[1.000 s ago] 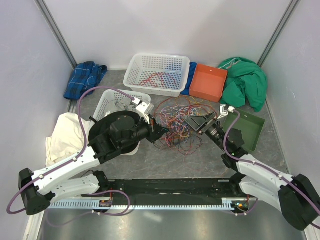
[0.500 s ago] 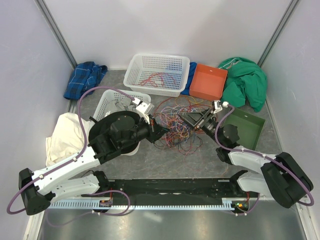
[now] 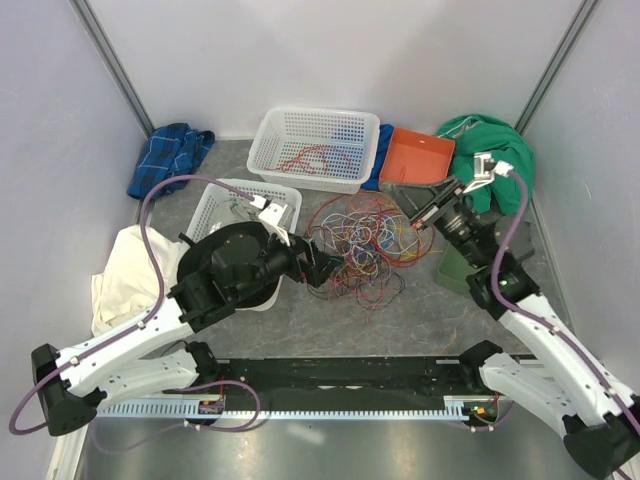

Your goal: Untangle the cables

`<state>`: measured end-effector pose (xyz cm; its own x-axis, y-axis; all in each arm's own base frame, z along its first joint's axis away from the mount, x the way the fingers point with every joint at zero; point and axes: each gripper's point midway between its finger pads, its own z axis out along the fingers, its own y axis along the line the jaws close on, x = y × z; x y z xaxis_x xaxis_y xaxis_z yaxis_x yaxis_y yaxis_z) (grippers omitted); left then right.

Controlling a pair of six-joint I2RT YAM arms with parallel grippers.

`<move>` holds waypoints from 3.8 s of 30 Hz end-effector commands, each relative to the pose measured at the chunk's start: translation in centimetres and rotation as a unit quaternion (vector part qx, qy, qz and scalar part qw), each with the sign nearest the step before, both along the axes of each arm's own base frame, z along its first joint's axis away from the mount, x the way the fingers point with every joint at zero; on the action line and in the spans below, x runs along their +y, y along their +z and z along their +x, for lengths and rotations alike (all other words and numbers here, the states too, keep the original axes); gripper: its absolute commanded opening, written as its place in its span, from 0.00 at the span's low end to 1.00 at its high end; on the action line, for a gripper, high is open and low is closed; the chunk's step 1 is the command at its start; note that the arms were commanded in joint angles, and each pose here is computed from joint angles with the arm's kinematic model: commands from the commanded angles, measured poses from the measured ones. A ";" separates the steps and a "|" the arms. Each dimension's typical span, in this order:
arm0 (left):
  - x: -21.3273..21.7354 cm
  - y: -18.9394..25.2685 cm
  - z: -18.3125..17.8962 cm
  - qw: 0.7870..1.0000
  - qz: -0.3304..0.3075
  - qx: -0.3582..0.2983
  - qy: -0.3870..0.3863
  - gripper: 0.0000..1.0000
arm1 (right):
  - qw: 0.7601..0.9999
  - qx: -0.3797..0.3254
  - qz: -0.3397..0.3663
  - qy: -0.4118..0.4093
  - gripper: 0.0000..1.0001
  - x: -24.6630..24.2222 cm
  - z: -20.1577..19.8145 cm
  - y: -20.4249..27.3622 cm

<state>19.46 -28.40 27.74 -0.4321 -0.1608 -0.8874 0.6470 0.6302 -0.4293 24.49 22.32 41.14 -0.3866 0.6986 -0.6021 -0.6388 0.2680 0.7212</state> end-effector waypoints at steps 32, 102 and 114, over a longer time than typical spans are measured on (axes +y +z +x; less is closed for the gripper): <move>-8.2 10.5 1.9 0.897 -0.247 -0.356 -0.083 0.98 | 0.990 0.005 -0.132 -0.042 0.00 -2.8 -3.4 9.0; -8.0 19.4 10.6 0.995 -0.066 0.020 -0.070 0.02 | 0.959 0.010 -0.272 -0.085 0.98 2.0 0.9 -20.4; -7.6 18.2 9.5 0.996 -0.051 0.027 -0.074 0.02 | 0.948 -0.006 -0.213 -0.237 0.81 0.8 6.9 -18.3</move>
